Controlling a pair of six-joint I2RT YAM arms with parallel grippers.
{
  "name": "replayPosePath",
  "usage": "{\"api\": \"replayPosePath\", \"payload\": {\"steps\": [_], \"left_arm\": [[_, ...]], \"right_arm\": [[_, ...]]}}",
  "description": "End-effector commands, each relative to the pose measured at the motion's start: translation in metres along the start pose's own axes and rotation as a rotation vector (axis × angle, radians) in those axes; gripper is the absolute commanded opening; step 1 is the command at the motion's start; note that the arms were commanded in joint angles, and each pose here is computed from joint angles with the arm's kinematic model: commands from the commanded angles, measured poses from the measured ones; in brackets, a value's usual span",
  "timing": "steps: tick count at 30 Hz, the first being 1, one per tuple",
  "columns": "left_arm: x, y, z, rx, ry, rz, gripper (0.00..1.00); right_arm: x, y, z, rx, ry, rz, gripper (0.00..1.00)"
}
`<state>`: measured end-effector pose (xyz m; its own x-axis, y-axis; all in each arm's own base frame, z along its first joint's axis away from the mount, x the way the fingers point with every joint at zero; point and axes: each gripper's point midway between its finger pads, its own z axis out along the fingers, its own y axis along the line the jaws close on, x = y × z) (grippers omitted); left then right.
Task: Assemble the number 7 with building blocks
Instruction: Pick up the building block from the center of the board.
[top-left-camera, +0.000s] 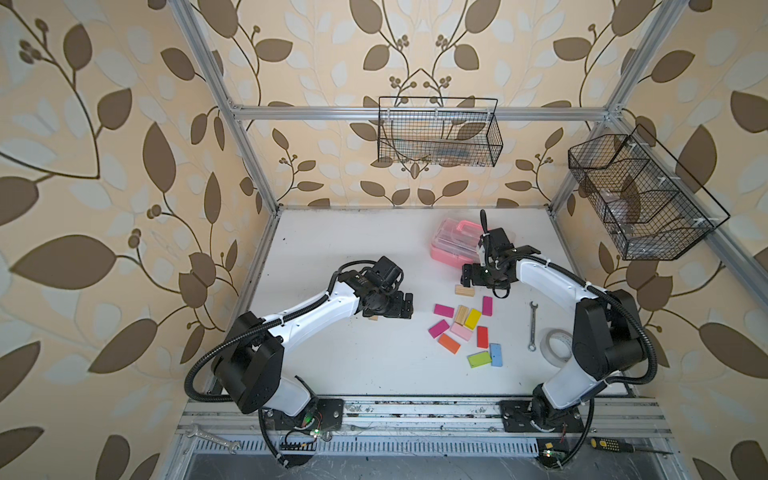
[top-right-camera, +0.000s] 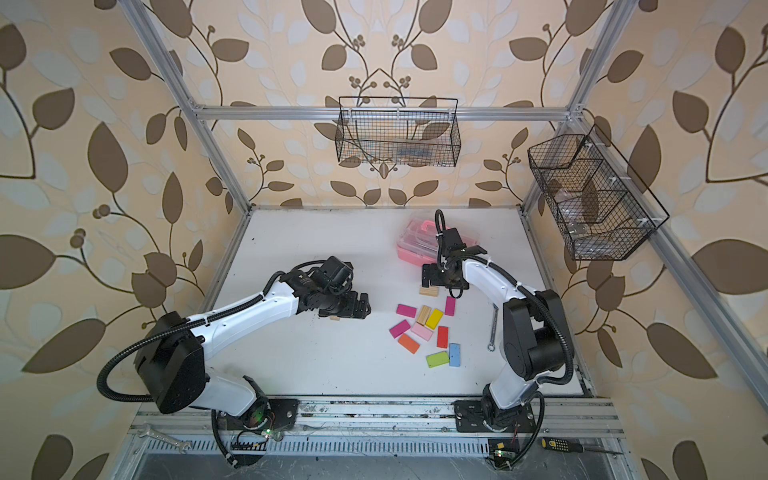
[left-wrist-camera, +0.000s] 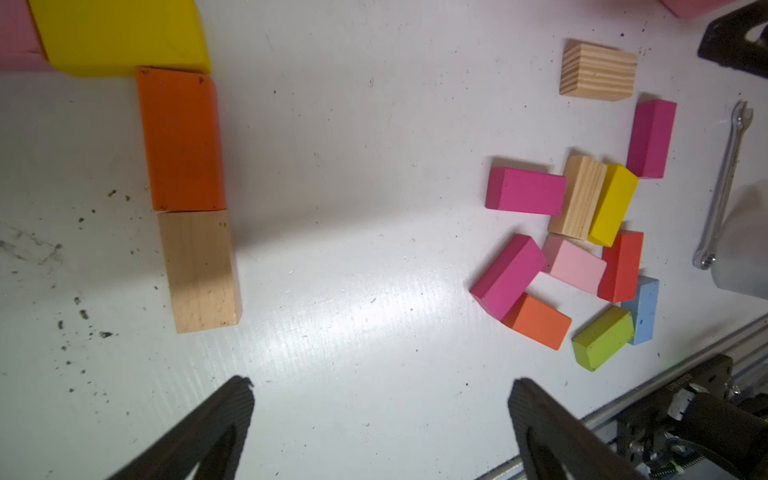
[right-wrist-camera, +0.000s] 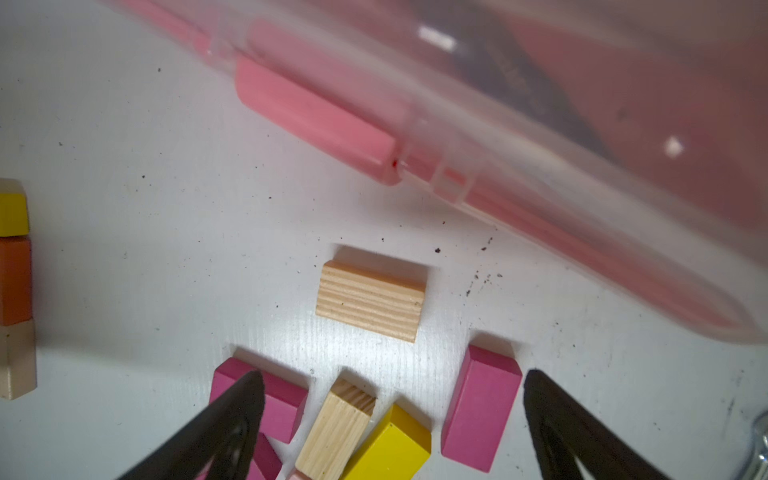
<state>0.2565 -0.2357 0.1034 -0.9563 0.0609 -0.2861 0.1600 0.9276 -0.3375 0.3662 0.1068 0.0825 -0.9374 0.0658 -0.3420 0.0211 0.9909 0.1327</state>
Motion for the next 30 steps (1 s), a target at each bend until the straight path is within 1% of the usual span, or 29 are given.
{"api": "replayPosePath", "payload": {"steps": [1, 4, 9, 14, 19, 21, 22, 23, 24, 25, 27, 30], "left_arm": [[-0.006, -0.008, -0.003, 0.032, -0.003, 0.023, 0.99], [-0.002, -0.004, -0.001, 0.02, 0.002, 0.025, 0.99], [0.001, 0.005, -0.002, 0.005, -0.004, 0.028, 0.99], [0.003, 0.012, -0.003, 0.001, 0.004, 0.03, 0.99], [0.007, 0.019, -0.001, -0.006, 0.011, 0.033, 0.99], [0.009, 0.021, 0.001, -0.009, 0.016, 0.033, 0.99], [0.01, 0.022, 0.002, -0.011, 0.018, 0.032, 0.99], [0.011, 0.023, 0.002, -0.011, 0.022, 0.032, 0.99], [0.008, 0.02, -0.005, 0.005, -0.005, 0.037, 0.99], [0.009, 0.021, -0.005, 0.007, -0.005, 0.035, 0.99], [0.011, 0.021, -0.004, 0.012, -0.001, 0.033, 0.99], [0.013, 0.02, -0.003, 0.021, 0.006, 0.033, 0.99]], "right_arm": [[-0.005, 0.007, 0.007, 0.021, 0.006, -0.042, 0.94], [-0.006, 0.01, 0.016, 0.045, 0.014, -0.038, 0.94], [-0.021, 0.011, 0.022, 0.093, -0.016, -0.009, 0.97], [-0.019, 0.012, 0.031, 0.111, -0.011, 0.017, 0.99], [-0.011, 0.013, 0.036, 0.128, -0.017, 0.042, 0.98], [-0.016, 0.015, 0.03, 0.149, -0.068, 0.056, 0.96], [-0.011, 0.013, 0.029, 0.168, -0.093, 0.064, 0.96], [-0.011, 0.015, 0.023, 0.173, -0.143, 0.074, 0.96], [-0.011, 0.016, 0.018, 0.178, -0.179, 0.086, 0.96], [-0.01, 0.017, 0.016, 0.177, -0.203, 0.1, 0.96], [-0.005, 0.016, 0.018, 0.155, -0.202, 0.141, 0.96], [0.005, 0.015, 0.032, 0.098, -0.155, 0.195, 0.96]]}}
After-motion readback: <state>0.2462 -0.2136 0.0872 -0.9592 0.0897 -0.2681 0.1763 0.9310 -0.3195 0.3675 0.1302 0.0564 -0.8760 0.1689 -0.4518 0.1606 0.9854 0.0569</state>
